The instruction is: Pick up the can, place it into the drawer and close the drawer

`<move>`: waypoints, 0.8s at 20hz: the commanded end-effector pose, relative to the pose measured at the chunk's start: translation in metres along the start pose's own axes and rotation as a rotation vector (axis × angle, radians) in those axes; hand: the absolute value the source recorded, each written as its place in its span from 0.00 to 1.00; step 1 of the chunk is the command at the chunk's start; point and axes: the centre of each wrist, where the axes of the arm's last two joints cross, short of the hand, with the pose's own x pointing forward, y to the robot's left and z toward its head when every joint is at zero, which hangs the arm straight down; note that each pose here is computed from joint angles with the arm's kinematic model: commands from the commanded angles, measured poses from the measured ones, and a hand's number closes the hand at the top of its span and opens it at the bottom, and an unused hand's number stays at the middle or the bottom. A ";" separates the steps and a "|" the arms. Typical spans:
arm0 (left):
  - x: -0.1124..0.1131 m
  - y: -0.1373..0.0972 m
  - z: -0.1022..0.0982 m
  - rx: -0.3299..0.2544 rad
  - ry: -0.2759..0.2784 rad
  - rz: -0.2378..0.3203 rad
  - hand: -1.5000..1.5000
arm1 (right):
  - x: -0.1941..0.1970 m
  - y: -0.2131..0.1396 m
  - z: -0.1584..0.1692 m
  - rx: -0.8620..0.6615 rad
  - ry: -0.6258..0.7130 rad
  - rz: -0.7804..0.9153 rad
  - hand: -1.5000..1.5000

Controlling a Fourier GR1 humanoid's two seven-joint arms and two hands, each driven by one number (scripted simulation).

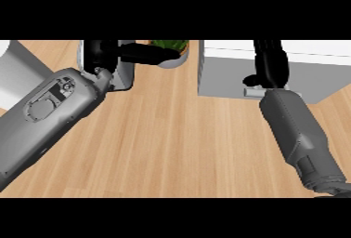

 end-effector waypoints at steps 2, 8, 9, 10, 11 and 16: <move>-0.015 0.007 0.012 -0.003 -0.004 -0.016 0.00 | 0.014 -0.012 -0.030 0.004 0.022 -0.016 0.00; -0.023 0.020 0.018 -0.013 0.008 -0.006 0.00 | 0.020 -0.019 -0.043 -0.005 0.012 -0.023 0.00; -0.028 0.030 0.018 -0.004 -0.022 -0.024 0.00 | 0.010 -0.026 -0.048 -0.007 0.016 -0.031 0.00; -0.030 0.017 0.027 -0.019 -0.012 -0.009 0.00 | 0.034 -0.016 -0.044 -0.004 0.030 -0.054 0.00; -0.018 0.020 0.021 -0.008 -0.014 -0.022 0.00 | 0.012 -0.011 -0.033 -0.006 0.021 -0.041 0.00; -0.033 0.020 0.028 -0.004 -0.014 -0.019 0.00 | 0.032 -0.029 -0.057 -0.019 -0.002 -0.165 0.00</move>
